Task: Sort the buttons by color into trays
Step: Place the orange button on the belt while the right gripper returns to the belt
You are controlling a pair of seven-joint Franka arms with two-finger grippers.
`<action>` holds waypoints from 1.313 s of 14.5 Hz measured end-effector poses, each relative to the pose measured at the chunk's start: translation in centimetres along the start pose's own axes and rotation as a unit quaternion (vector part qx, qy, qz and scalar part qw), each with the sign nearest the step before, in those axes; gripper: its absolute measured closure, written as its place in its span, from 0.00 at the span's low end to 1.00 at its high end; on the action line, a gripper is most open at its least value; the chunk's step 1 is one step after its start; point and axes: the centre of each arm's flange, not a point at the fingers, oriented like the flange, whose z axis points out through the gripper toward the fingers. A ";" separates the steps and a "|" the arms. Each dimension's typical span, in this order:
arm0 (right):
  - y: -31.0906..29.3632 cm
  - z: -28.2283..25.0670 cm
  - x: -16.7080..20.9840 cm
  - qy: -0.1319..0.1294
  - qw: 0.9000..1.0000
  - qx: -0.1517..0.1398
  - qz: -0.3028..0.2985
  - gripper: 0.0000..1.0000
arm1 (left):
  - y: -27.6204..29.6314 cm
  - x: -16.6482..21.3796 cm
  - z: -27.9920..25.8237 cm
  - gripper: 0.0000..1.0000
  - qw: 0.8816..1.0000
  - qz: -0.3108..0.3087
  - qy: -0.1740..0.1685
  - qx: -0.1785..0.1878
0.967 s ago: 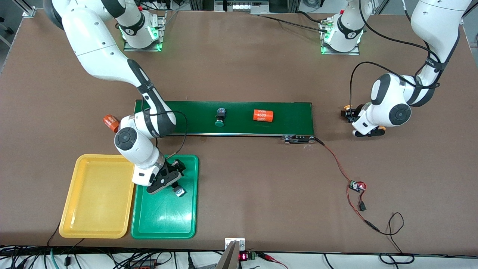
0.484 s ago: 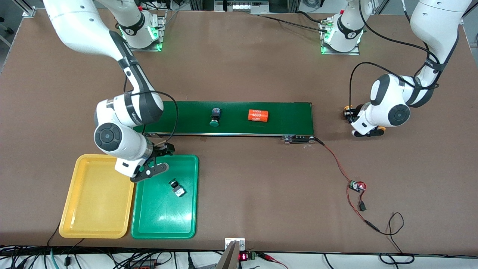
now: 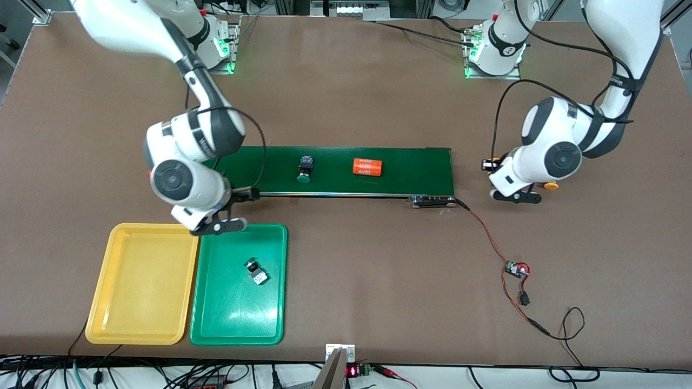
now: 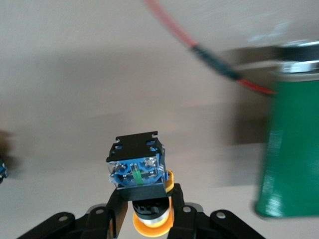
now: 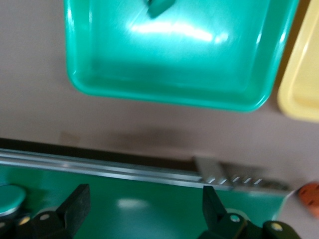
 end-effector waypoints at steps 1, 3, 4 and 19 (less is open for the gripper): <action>-1.6 0.3 -0.8 0.002 1.000 -0.002 0.012 0.00 | 1.6 0.0 -0.9 0.59 1.000 0.014 0.008 0.002; -4.4 1.2 -2.1 0.011 0.999 -0.003 0.045 0.00 | 5.0 -0.4 -1.4 0.59 0.999 0.045 0.014 0.008; -5.8 1.8 -2.7 0.014 0.998 -0.003 0.060 0.00 | 6.8 -0.8 -1.3 0.59 0.998 0.060 0.014 0.011; -9.3 3.0 -4.8 0.013 0.996 -0.001 0.085 0.00 | 14.6 -0.2 1.7 0.45 0.992 0.098 0.050 -0.057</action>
